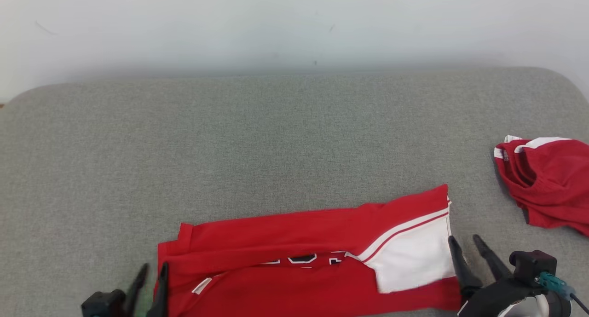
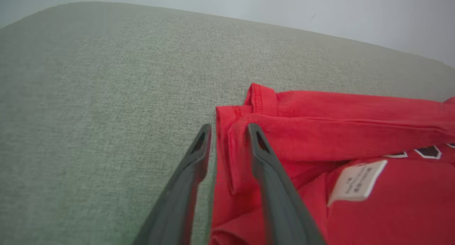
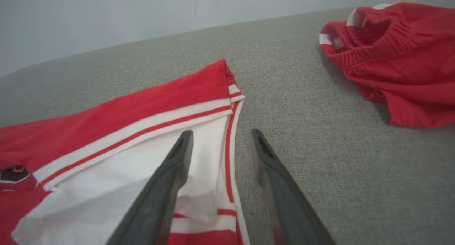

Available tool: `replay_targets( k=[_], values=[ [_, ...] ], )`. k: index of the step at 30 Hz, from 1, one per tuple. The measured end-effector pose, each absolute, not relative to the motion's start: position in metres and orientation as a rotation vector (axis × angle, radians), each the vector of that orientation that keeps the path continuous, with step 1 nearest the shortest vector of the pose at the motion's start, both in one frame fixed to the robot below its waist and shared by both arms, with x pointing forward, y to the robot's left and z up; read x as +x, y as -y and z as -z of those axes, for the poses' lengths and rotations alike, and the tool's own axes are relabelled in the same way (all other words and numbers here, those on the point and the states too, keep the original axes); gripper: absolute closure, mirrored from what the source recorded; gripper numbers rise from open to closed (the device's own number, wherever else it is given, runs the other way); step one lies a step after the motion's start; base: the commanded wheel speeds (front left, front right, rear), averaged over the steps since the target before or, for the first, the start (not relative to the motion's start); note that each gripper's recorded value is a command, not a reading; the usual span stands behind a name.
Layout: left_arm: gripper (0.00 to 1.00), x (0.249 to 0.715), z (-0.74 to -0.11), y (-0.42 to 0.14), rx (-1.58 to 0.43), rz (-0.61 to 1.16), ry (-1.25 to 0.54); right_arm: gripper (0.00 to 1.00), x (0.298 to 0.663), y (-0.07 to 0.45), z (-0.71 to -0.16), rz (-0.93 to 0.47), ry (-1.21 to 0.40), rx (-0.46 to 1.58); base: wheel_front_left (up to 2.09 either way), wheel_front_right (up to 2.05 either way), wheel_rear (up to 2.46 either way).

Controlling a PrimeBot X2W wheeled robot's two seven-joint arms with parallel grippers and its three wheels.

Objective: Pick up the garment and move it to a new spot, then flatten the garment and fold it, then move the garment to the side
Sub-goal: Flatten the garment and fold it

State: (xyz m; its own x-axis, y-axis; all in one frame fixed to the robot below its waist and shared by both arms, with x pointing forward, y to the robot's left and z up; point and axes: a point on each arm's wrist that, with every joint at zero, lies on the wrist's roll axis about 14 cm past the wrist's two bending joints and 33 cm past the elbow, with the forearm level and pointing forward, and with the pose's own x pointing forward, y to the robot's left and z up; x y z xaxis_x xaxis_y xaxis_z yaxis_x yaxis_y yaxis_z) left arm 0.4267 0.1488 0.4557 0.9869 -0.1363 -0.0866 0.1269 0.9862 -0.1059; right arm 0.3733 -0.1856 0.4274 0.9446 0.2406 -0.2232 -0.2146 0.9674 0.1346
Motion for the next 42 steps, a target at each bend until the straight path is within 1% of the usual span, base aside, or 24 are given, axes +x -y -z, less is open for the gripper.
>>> replay_targets(
  k=[3,8,20,26,30,36,42],
  values=[
    [0.00,0.422,-0.460,-0.165,-0.089,0.066,-0.076,0.00,0.376,0.190,-0.437,-0.221,-0.207,0.098,0.00,0.00,0.00],
    [0.00,0.408,-0.459,-0.179,-0.079,0.015,-0.076,0.00,0.376,0.186,-0.443,-0.225,-0.180,0.084,0.00,0.00,0.00],
    [0.00,0.393,-0.472,-0.188,-0.060,-0.018,-0.033,0.00,0.375,0.184,-0.437,-0.199,-0.193,0.073,0.00,0.00,0.00],
    [0.00,0.395,-0.471,-0.186,-0.058,-0.013,-0.031,0.00,0.387,0.191,-0.434,-0.173,-0.201,0.064,0.00,0.00,0.00],
    [0.00,0.397,-0.470,-0.187,-0.057,-0.015,-0.033,0.00,0.394,0.194,-0.422,-0.156,-0.242,0.061,0.00,0.00,0.00],
    [0.00,0.394,-0.466,-0.201,-0.060,-0.056,-0.044,0.00,0.401,0.185,-0.395,-0.162,-0.334,0.074,0.00,0.00,0.00],
    [0.00,0.390,-0.464,-0.209,-0.059,-0.077,-0.050,0.00,0.403,0.178,-0.378,-0.167,-0.391,0.091,0.00,0.00,0.00]
  ],
)
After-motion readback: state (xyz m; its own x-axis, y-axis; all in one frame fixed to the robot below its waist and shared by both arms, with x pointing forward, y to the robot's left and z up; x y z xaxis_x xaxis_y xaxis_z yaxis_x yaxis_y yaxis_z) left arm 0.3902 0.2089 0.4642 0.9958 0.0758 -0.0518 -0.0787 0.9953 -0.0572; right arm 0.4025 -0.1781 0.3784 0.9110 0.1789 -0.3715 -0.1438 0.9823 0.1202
